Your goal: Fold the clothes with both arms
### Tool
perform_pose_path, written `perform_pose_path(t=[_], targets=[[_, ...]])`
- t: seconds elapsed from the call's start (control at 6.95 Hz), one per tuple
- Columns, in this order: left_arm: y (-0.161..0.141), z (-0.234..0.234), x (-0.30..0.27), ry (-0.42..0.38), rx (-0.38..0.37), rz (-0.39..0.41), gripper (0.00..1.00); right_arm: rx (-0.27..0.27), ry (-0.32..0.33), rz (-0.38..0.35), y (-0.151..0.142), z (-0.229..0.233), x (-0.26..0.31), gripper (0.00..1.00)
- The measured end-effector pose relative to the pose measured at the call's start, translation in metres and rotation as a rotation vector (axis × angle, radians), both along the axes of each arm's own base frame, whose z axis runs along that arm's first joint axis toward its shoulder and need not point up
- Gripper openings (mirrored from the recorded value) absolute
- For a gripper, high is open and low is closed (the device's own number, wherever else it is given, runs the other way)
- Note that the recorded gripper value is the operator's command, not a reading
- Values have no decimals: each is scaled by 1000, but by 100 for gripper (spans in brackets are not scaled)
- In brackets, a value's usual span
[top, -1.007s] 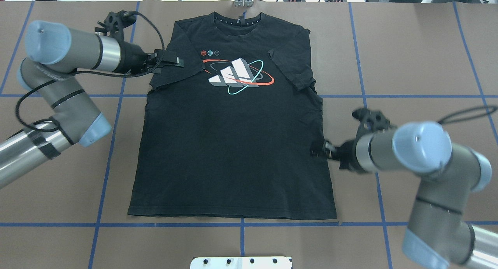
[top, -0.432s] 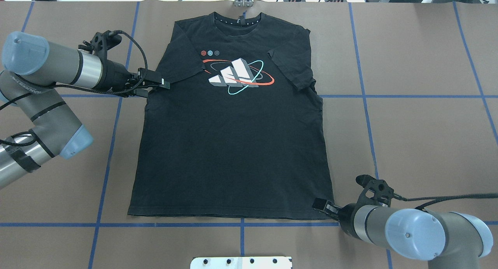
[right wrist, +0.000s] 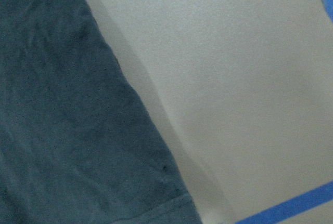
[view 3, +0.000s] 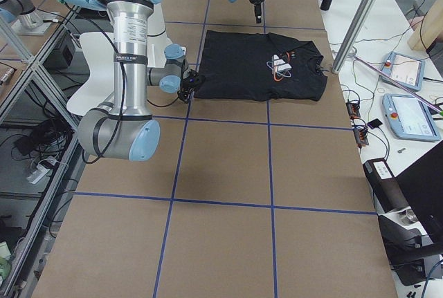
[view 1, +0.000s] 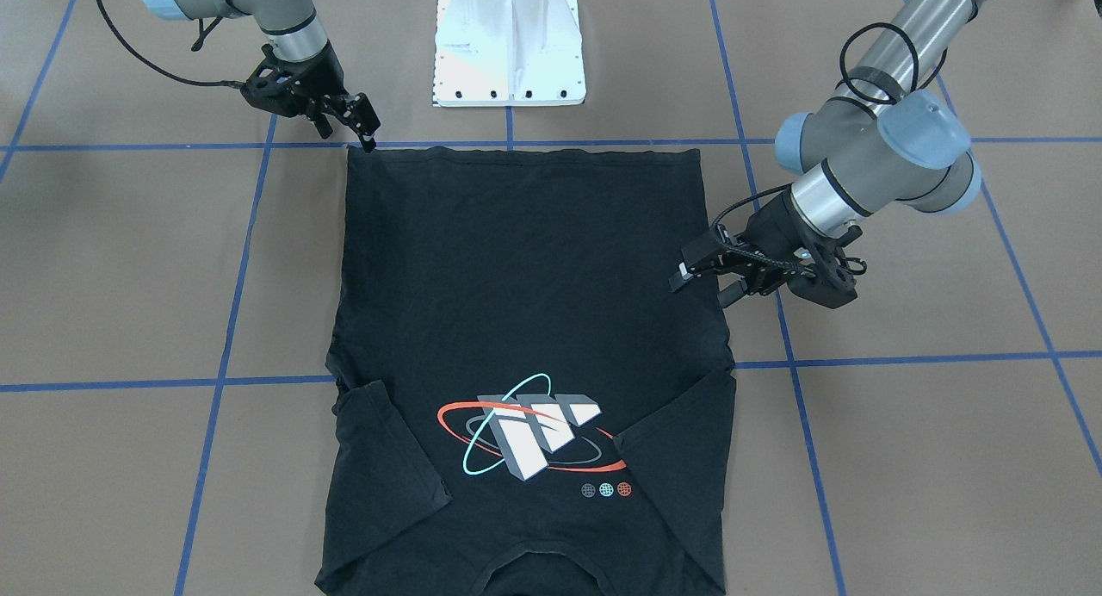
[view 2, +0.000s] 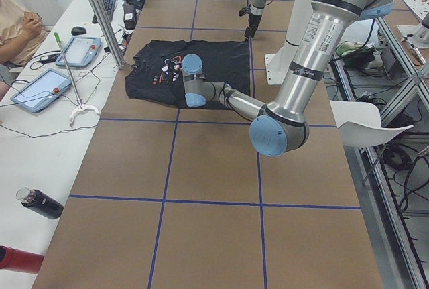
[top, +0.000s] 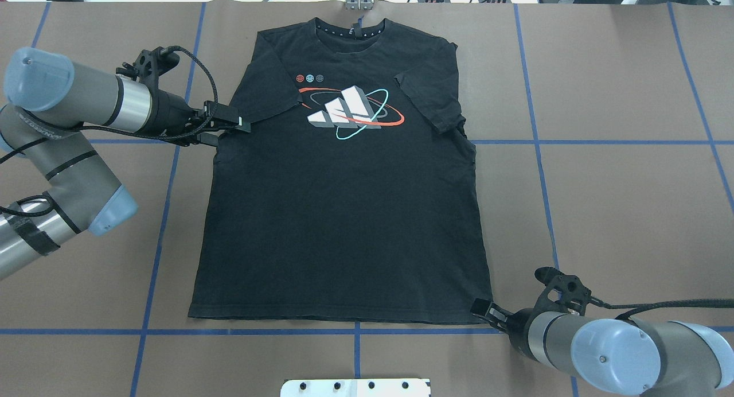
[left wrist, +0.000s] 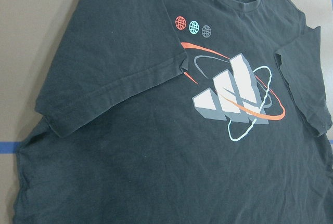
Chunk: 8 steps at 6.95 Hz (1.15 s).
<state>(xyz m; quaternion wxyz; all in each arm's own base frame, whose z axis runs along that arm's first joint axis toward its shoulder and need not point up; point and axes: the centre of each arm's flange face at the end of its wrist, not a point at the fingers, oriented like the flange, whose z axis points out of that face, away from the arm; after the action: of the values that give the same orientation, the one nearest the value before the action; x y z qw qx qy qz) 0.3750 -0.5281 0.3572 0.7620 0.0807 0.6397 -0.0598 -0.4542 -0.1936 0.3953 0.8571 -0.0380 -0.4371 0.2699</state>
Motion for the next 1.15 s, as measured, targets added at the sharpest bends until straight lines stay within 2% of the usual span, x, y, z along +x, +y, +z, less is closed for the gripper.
perform_pose_path(t=[1.15], targets=[[0, 5, 0, -6, -8, -1, 99, -10, -10, 6, 1, -5, -5, 79]])
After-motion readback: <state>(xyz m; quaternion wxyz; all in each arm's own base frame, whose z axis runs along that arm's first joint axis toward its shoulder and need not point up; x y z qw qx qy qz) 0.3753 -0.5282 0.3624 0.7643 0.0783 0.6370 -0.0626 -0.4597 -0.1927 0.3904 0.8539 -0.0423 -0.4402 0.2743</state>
